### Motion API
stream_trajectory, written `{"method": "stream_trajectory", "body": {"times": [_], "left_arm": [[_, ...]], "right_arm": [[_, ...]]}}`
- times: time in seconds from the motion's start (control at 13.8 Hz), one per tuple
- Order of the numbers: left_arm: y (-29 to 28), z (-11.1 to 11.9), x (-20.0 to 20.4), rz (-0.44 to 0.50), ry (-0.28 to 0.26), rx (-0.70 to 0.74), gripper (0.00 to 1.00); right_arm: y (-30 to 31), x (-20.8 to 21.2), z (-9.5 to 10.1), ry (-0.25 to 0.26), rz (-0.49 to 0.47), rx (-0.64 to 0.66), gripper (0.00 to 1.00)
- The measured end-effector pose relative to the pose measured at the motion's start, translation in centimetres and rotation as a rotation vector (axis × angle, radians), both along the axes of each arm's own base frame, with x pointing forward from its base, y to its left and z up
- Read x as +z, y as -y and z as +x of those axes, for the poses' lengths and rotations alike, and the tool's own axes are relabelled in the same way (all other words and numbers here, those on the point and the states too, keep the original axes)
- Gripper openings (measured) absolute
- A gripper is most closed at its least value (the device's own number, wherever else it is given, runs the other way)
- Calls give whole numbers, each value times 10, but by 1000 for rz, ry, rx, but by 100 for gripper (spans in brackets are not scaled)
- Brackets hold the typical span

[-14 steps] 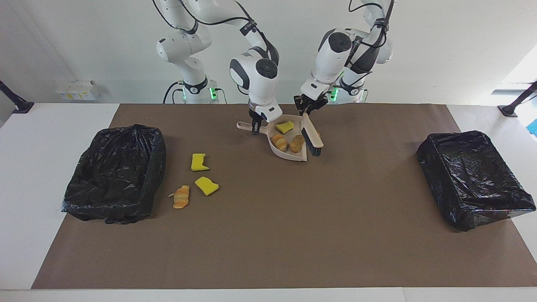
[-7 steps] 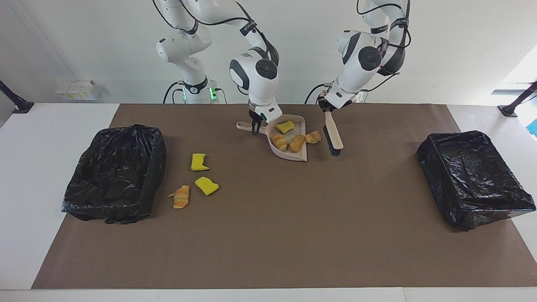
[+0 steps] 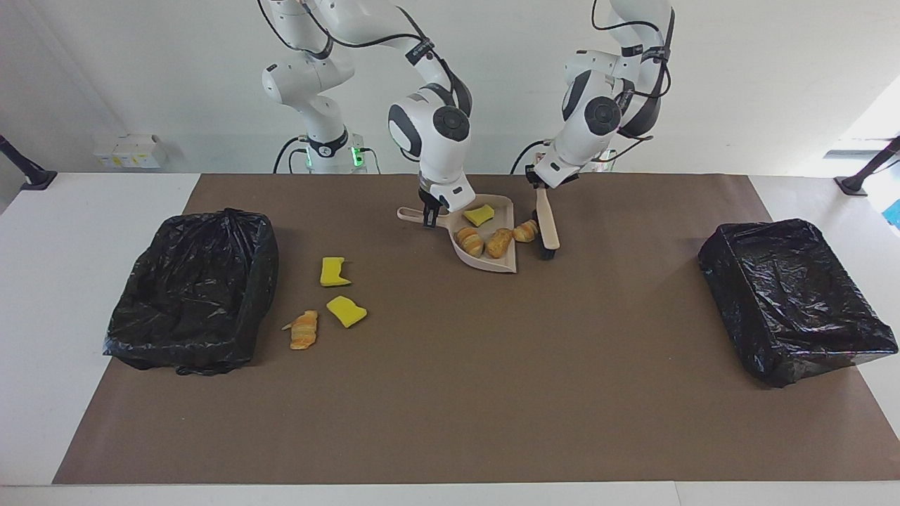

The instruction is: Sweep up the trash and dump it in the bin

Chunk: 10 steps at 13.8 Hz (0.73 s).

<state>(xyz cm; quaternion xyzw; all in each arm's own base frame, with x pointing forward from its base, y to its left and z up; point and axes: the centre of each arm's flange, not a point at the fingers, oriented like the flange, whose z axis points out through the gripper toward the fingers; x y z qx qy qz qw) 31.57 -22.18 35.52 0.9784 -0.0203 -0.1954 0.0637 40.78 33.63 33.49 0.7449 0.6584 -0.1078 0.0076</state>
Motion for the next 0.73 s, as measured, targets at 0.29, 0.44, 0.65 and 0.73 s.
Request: {"method": "stream_trajectory", "body": {"times": [0.29,0.44,0.65,0.73], "left_arm": [[52,-28,7,-112,9,-31,26],[84,-48,15,-156,26,-69,26],[82,-44,17,-159,26,-49,26],[73,-35,16,-151,32,-28,26]], "right_arm": [[-1,3,3,-18,-17,-4,31],[-2,12,7,-46,-48,-24,31],[-7,17,11,-57,-68,-47,31],[-8,16,13,-56,-69,-51,31]]}}
